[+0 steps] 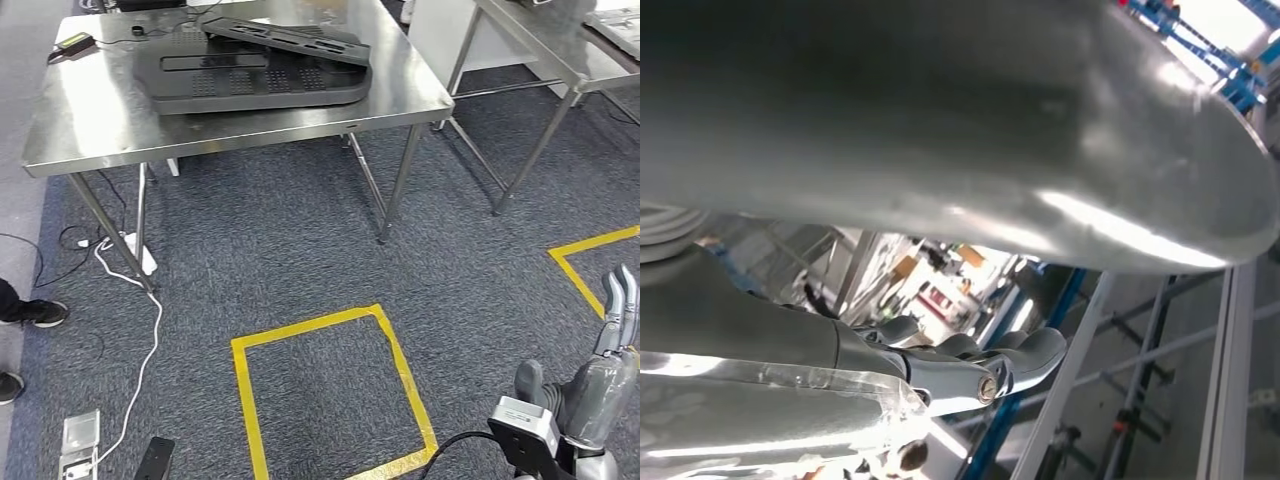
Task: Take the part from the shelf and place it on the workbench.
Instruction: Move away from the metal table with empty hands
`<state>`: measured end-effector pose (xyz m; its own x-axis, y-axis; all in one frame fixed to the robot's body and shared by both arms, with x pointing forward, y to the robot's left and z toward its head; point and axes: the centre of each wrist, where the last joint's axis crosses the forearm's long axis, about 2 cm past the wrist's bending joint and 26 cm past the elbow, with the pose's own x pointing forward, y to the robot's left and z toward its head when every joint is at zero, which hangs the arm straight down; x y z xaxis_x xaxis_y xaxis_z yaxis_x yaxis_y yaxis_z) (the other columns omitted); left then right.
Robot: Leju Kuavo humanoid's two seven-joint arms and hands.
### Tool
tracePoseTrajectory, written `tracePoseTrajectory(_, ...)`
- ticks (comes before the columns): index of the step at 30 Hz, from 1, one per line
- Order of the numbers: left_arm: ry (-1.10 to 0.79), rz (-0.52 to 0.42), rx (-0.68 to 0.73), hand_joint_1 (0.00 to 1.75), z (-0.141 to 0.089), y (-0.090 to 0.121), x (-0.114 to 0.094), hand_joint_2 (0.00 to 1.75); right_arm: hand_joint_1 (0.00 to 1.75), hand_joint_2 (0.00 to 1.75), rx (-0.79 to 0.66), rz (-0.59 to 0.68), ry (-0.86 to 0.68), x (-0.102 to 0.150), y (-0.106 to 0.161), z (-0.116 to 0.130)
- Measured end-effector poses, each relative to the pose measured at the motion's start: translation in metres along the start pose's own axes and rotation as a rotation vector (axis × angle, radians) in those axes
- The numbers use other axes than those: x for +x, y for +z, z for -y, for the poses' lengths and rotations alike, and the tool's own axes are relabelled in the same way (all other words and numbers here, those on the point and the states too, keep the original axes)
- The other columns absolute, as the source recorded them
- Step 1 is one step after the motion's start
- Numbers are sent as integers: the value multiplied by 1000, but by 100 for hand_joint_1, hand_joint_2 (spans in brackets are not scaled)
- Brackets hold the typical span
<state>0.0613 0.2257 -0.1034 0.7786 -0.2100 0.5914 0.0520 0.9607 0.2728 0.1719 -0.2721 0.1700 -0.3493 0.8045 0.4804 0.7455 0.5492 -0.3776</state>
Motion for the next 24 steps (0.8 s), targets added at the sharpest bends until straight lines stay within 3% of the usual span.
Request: tracePoseTrajectory(24, 3, -3, -4, 0, 1, 0, 1, 0, 0, 0, 13, -14, 5, -1, 4, 3)
